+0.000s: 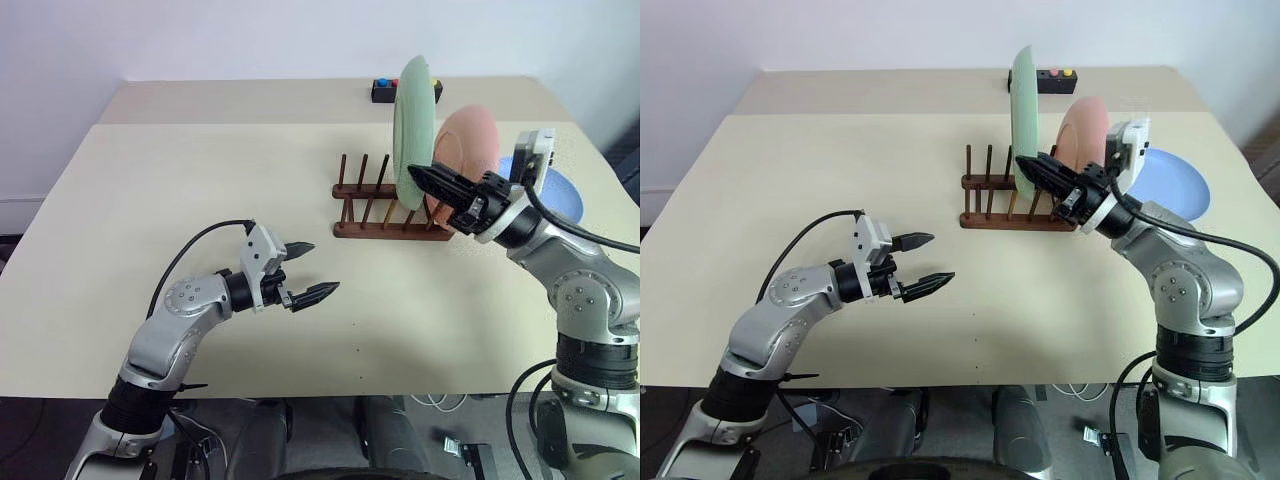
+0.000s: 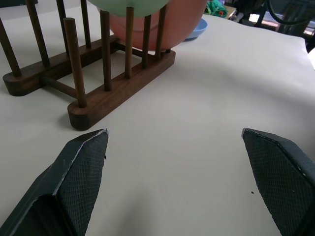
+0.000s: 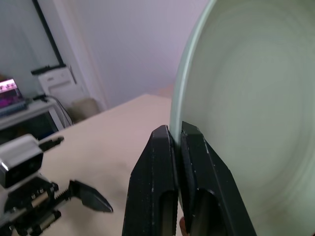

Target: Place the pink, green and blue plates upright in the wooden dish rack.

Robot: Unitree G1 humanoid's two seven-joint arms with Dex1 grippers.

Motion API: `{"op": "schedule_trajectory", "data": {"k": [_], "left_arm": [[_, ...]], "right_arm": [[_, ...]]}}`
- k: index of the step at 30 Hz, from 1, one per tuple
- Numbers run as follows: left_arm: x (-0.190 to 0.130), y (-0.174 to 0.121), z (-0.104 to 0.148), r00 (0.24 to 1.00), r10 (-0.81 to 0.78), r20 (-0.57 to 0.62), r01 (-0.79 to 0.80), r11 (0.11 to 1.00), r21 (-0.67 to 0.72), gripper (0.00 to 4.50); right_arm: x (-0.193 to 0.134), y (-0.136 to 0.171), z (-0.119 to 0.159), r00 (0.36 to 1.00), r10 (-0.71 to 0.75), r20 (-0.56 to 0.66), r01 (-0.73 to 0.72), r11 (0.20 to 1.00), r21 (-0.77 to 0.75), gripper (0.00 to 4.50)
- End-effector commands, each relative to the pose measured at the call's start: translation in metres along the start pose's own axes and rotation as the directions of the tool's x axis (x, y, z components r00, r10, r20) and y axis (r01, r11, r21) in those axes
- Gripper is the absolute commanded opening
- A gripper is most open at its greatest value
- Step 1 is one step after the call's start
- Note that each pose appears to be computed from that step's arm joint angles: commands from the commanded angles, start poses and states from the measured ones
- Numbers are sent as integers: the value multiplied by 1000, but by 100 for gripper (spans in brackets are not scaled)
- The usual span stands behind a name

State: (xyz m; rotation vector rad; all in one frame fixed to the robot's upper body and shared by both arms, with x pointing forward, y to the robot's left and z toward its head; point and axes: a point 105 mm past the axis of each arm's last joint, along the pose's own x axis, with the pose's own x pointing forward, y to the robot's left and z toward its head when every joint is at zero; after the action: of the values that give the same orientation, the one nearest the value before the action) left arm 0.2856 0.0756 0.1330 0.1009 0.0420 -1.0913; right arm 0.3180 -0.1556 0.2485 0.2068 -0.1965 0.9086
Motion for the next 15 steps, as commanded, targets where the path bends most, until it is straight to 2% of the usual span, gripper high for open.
{"op": "schedule_trajectory", "data": {"k": [1,15], "left_arm": [[1,-4,11,1000,-18,26,17,999,32,446],[3,-4,11,999,-17,35,16,999,31,446]], "right_arm": [[-3,-1,16,999,2,34,-2,1000,-6,0],[-1,4,21,997,79,6,-79,996,-39,0]]}}
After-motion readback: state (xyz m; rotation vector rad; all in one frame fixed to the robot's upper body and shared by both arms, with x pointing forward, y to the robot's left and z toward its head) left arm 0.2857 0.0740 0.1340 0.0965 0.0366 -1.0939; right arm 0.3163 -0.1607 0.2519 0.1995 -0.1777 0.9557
